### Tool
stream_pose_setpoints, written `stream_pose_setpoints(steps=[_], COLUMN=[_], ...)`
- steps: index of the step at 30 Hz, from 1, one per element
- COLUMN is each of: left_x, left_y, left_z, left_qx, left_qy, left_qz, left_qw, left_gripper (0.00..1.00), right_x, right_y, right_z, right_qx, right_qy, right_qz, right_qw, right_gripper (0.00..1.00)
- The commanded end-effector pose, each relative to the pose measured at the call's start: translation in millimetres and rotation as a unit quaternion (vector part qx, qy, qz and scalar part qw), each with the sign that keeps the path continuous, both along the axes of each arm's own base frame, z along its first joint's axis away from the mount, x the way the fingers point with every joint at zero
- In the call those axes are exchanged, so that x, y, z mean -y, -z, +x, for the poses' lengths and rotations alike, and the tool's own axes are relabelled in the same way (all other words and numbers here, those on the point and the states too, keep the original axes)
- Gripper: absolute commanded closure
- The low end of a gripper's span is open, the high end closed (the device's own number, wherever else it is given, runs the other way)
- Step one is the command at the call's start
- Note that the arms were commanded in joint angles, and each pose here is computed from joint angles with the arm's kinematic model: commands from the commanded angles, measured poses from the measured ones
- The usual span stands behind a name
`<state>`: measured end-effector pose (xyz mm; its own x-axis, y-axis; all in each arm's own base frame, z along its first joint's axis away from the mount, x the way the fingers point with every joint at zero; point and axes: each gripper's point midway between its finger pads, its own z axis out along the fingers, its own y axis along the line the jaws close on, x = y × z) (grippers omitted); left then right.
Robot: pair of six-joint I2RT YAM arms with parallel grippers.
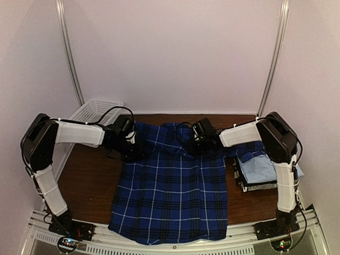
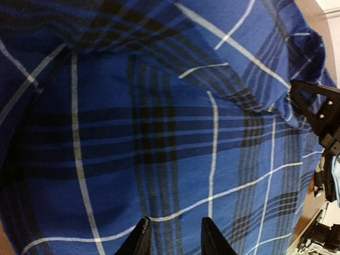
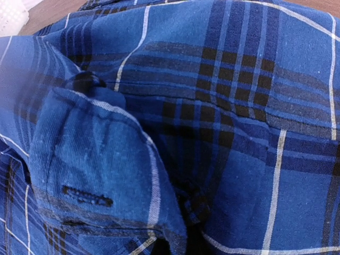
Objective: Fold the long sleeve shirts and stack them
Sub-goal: Move the flattened shirt to the center of the board.
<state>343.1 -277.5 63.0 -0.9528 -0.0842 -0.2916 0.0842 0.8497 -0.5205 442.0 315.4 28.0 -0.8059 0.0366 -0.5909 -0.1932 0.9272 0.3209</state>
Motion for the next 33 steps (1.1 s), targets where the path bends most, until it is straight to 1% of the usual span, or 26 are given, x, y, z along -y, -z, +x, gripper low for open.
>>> stream_pose_setpoints(steps=[1,6,11,18,22,25,27,29,33], left_x=[-6,-12,-15,-16,-12,-8,-12,-21,-47], left_y=[21,42,54,36,12,-22,-38,-48,-43], left_z=[12,22,50,90,99,93,81,65,23], left_qx=[0.011,0.004,0.003,0.029,0.048,0.069,0.078,0.079,0.062], left_qy=[-0.024,-0.035,-0.039,-0.04,-0.022,-0.014,-0.013,-0.018,-0.03], left_qz=[0.029,0.067,0.085,0.088,0.083,0.058,0.05,0.047,0.059], left_qw=[0.999,0.997,0.996,0.995,0.995,0.996,0.996,0.996,0.996], left_gripper=[0.67,0.67,0.67,0.67,0.67,0.67,0.67,0.66,0.66], right_x=[11,14,21,21,17,14,12,9,5], right_y=[10,21,25,8,-9,-25,-40,-53,-76], right_z=[10,26,50,71,76,78,80,80,78], right_qx=[-0.009,-0.017,-0.021,-0.013,-0.003,0.007,0.015,0.024,0.036], right_qy=[0.009,0.01,0.02,0.02,0.015,0.01,0.006,0.002,-0.008], right_qz=[-0.027,-0.036,-0.034,-0.024,-0.016,-0.008,0.001,0.009,0.024], right_qw=[1.0,0.999,0.999,0.999,1.0,1.0,1.0,1.0,0.999], right_gripper=[1.0,1.0,1.0,1.0,1.0,1.0,1.0,1.0,1.0])
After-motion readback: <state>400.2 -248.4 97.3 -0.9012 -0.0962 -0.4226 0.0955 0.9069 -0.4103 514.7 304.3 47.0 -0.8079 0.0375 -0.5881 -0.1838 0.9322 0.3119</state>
